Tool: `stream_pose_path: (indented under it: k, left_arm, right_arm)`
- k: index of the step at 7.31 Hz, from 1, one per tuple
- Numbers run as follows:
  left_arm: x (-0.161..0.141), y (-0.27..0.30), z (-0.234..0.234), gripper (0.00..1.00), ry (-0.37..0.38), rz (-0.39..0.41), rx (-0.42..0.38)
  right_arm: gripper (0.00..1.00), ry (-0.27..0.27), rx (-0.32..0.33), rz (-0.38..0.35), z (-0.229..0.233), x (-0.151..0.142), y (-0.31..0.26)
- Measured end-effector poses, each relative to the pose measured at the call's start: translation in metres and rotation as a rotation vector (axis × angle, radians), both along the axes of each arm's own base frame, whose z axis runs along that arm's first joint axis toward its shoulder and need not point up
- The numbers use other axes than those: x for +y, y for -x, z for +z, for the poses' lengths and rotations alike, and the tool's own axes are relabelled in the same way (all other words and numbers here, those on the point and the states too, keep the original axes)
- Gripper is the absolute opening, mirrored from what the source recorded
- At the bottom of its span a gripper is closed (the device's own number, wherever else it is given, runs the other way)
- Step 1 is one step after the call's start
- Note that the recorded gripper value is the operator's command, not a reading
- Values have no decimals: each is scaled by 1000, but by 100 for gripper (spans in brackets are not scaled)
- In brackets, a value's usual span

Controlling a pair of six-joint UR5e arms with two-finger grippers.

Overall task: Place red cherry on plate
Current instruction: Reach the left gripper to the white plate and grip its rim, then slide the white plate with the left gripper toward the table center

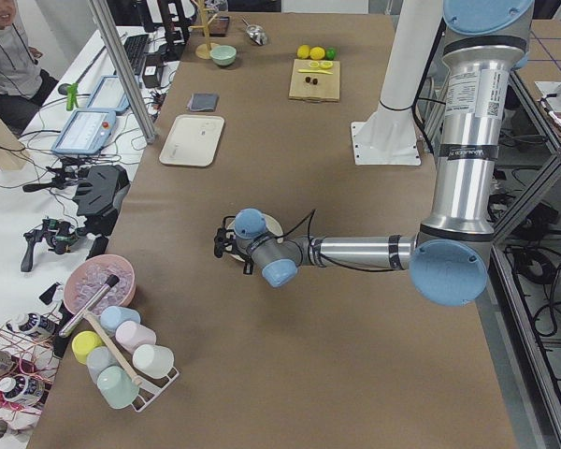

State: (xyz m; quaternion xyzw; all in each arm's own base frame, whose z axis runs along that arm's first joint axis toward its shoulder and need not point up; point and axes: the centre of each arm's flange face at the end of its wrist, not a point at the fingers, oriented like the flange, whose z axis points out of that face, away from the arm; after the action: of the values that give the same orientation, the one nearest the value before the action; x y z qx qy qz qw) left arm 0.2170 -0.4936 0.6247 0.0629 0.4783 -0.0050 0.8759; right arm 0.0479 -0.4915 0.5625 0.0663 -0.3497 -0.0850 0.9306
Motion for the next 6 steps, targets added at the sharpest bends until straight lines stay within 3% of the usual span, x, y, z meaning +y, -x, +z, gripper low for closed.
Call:
stream_pose_path:
  k: [3, 6]
  left_arm:
    - [-11, 0, -42, 0, 28, 34, 76]
    - [-56, 8, -156, 0, 110, 21, 141]
  right_arm:
    - [100, 0, -2, -1, 0, 0, 0]
    - [100, -1, -2, -2, 0, 0, 0]
